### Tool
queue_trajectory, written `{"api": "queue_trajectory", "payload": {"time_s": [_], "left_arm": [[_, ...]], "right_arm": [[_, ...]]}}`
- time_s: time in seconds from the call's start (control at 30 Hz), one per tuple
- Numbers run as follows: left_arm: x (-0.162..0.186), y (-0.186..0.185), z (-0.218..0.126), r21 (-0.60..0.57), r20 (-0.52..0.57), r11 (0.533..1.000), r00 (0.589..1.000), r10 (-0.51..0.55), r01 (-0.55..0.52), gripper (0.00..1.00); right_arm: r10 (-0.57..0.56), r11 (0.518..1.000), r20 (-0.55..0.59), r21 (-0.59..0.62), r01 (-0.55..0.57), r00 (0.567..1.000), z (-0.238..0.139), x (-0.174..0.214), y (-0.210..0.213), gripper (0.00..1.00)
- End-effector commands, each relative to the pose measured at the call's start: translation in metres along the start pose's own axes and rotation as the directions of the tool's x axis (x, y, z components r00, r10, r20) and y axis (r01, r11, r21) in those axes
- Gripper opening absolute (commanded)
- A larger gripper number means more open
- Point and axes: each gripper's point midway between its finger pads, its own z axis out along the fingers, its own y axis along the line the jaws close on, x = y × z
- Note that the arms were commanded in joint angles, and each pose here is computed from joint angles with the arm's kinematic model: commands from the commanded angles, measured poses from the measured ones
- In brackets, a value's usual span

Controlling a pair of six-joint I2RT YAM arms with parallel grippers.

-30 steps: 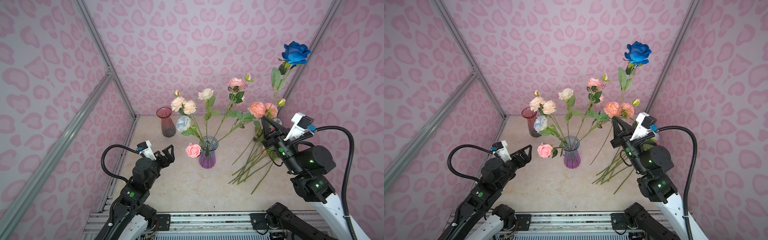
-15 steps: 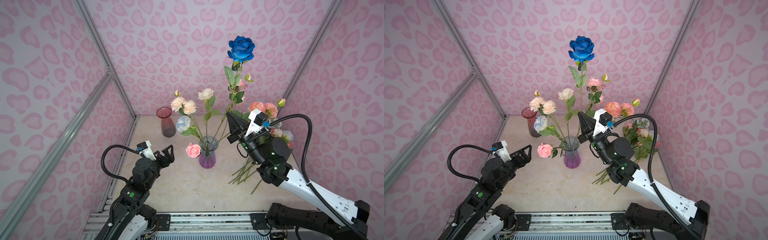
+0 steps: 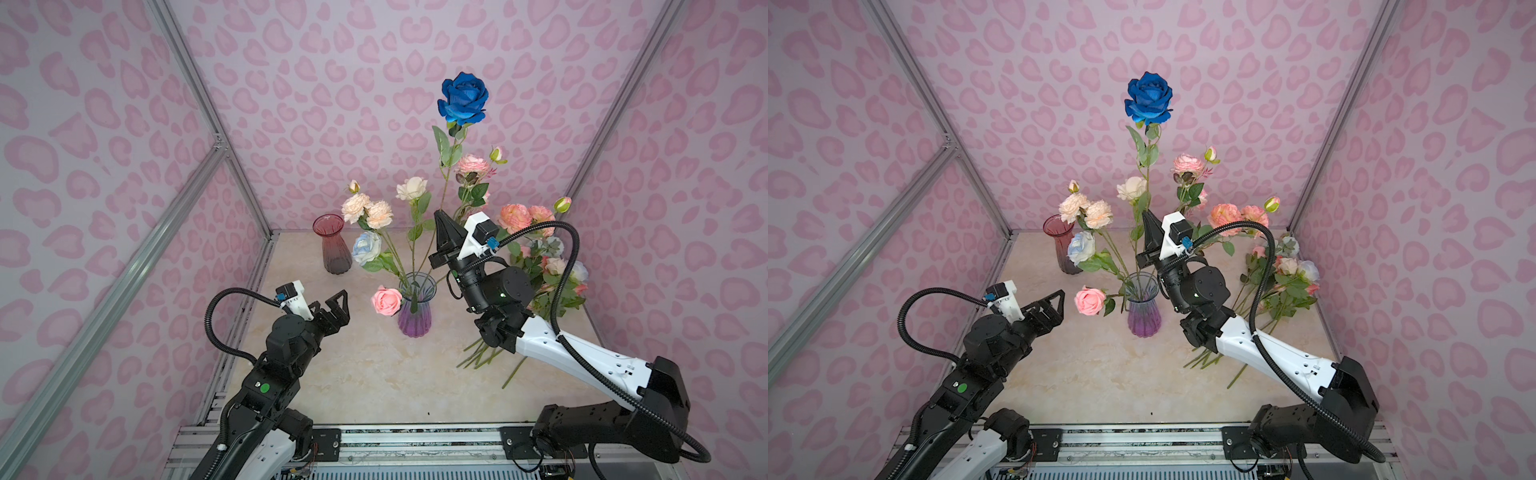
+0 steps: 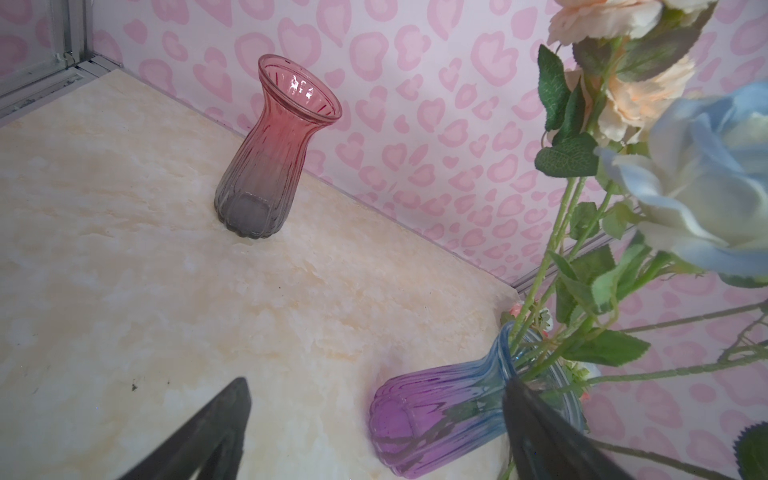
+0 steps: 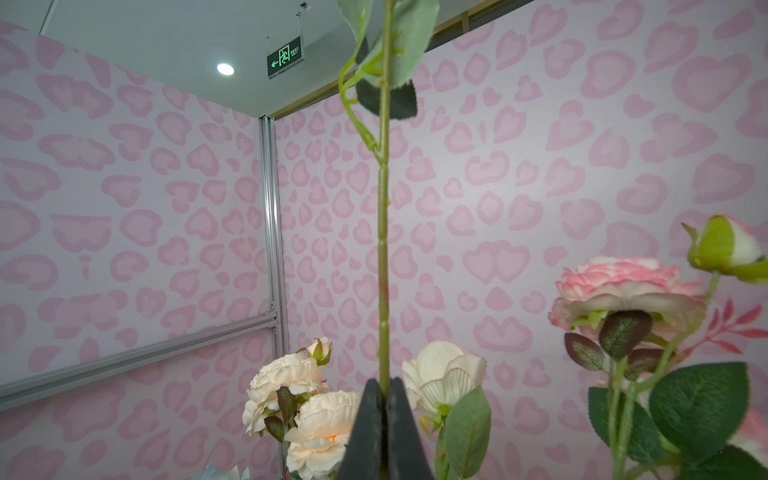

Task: Arrange the flowers into the vase
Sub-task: 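Carry the blue rose over the blue-purple vase and lower its stem in, then open the right gripper to release the blue rose and draw back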

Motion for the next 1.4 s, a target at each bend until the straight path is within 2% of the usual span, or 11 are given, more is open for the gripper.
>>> {"api": "queue_trajectory", "payload": {"time_s": [0.0,0.27,0.67,0.87,1.1,1.17,1.37], "left_arm": [[-0.005,-0.004,0.002,0.013,0.024,1.000,1.000,0.011,-0.011,0.96],[-0.002,-0.004,0.009,0.010,0.013,1.000,1.000,0.017,-0.017,0.96],[0.003,-0.003,0.010,0.018,-0.002,1.000,1.000,0.003,-0.003,0.96],[0.004,-0.002,0.007,0.025,0.000,1.000,1.000,-0.013,0.013,0.96],[0.006,-0.001,0.005,0.028,-0.006,0.999,0.999,-0.034,0.034,0.96],[0.007,-0.001,0.005,0.031,-0.006,0.999,0.999,-0.040,0.040,0.96],[0.010,-0.003,0.007,0.038,-0.024,0.998,0.999,-0.046,0.047,0.96]], "right_arm": [[-0.019,0.999,0.029,0.043,0.018,0.999,0.000,0.002,-0.008,0.00],[0.002,0.997,-0.062,0.072,0.003,0.998,-0.013,0.046,-0.018,0.00],[0.038,0.998,-0.182,0.053,-0.029,0.983,-0.043,0.110,-0.009,0.00],[0.053,0.998,-0.216,0.046,-0.044,0.975,-0.055,0.122,-0.006,0.03],[0.049,0.998,-0.249,0.055,-0.037,0.967,-0.067,0.124,-0.005,0.15],[0.047,0.998,-0.274,0.046,-0.036,0.961,-0.071,0.127,-0.004,0.24],[0.064,0.997,-0.338,0.064,-0.045,0.939,-0.090,0.129,-0.009,0.29]]}}
